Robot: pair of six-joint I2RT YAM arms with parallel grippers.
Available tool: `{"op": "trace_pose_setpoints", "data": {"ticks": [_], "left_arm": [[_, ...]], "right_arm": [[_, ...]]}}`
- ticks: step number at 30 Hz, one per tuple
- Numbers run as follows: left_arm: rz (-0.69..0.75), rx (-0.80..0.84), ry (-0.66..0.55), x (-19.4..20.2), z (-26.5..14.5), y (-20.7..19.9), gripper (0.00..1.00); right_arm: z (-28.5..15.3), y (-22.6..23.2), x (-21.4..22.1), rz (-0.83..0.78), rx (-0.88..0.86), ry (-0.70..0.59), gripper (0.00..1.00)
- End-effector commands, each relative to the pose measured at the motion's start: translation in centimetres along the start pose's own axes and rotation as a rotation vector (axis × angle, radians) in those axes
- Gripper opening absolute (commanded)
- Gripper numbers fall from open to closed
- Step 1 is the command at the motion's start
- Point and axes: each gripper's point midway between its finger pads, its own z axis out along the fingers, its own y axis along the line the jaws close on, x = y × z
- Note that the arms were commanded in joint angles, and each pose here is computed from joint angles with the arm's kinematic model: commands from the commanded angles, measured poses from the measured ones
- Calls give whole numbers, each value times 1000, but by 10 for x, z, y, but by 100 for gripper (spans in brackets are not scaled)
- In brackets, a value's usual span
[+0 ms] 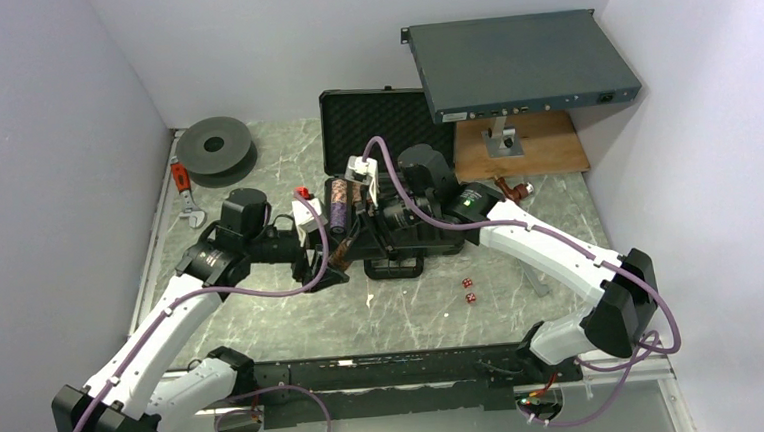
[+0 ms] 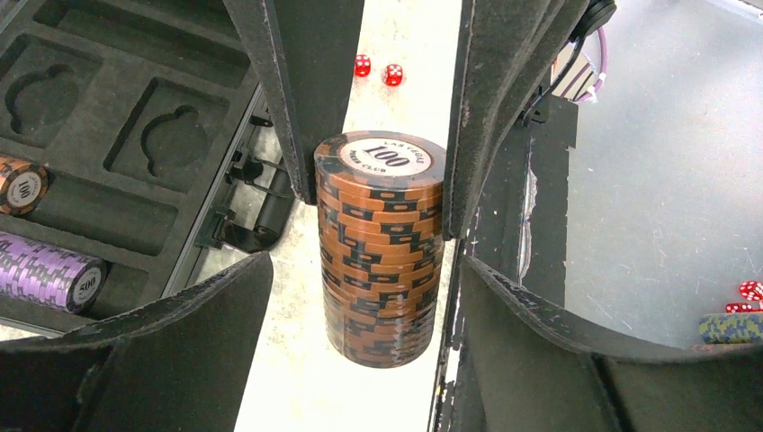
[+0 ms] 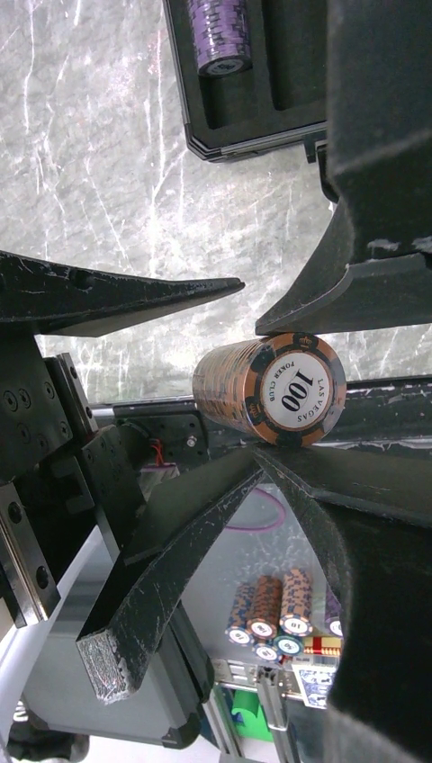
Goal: Pack up texas hold em set
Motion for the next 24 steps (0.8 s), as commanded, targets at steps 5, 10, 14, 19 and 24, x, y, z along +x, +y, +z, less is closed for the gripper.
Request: {"op": "trace_pose_setpoints", "data": {"ticks": [5,10,14,19,24], "left_arm": [[67,12,-54,-23,-6,-7,69],[61,14,-48,-23,-5,-6,42],[48,14,-37,-21,-4,-4,11],[31,-9,-31,-20,-3,1,0],[21,-22,-22,-19,-2,4,0]], "right_arm": [[-6,17,-35,-121,-39,-96,0],[-6,18,-35,-122,-43,-96,0],[-6,18,-36,-124,-38,-98,0],[-7,15,-38,-123,-15,-101,26],[-9,8,-42,-114,39,-115,80]]}}
